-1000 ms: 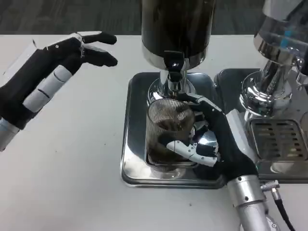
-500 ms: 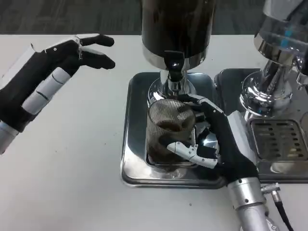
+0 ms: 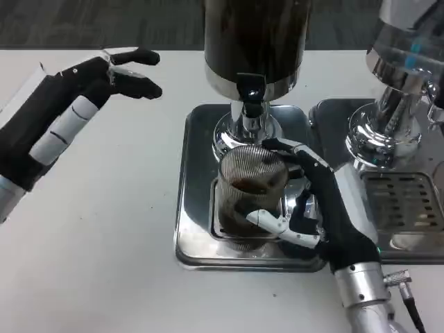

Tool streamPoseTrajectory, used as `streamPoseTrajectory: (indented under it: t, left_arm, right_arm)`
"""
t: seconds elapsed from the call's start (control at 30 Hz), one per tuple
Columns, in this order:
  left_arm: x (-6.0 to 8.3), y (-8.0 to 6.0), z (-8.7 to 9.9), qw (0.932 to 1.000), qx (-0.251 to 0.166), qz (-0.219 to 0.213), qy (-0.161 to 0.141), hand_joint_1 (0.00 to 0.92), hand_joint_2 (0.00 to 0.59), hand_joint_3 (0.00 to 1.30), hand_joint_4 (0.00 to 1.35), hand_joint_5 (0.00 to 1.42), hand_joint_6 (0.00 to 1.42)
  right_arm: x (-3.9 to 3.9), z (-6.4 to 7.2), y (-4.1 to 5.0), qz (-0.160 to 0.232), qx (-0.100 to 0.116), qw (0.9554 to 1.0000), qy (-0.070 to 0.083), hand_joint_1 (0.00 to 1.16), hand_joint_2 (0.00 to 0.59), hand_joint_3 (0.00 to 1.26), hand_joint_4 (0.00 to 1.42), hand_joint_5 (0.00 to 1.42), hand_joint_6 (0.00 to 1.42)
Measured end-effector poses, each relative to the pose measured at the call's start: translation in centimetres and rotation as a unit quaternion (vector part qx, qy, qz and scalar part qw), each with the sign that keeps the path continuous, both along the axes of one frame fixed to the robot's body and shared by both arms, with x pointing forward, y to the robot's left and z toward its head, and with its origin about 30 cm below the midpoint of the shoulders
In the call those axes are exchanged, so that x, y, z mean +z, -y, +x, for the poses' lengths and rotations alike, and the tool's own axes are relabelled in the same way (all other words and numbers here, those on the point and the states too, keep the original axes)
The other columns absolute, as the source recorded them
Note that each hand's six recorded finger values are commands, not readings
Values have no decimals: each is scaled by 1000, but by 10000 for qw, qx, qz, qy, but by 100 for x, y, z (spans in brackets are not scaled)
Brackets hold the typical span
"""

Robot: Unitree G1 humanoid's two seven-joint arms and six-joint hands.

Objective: Grasp the cup under the faucet to collect the drink, then remove the cup.

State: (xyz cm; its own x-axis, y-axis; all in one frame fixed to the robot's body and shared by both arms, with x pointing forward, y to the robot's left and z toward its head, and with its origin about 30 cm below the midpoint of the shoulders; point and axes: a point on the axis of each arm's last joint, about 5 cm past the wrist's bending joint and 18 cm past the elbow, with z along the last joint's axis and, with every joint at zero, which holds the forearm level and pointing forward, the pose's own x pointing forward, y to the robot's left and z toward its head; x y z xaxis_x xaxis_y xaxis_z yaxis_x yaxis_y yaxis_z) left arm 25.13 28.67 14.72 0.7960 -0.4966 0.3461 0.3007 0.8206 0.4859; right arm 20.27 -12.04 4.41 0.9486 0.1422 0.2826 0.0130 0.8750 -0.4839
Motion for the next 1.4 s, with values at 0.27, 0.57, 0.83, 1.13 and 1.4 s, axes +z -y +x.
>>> streamPoseTrajectory:
  t: [0.27,0.57,0.83,1.13,1.4]
  left_arm:
    - [-11,-4,-6,10000,28,-11,21,0,195,318,472,419,375]
    - [-37,-1,-8,10000,57,-56,-22,0,195,317,472,419,378]
    - [-51,-9,-12,9999,92,-78,-54,0,195,317,472,419,381]
    - [-54,-9,-17,9998,142,-104,-25,0,195,317,472,419,382]
    - [-75,-5,-33,9998,165,-117,3,0,189,314,472,419,383]
  right_arm:
    - [32,-28,55,-188,-129,9993,312,760,216,547,680,826,1158]
    - [64,-63,94,-270,-207,9984,450,776,216,556,681,835,1160]
    - [33,-99,118,-374,-226,9983,386,781,215,563,689,845,1173]
    - [67,-102,121,-362,-316,9972,580,791,207,577,702,871,1197]
    - [59,-118,140,-426,-441,9957,698,809,201,594,720,882,1212]
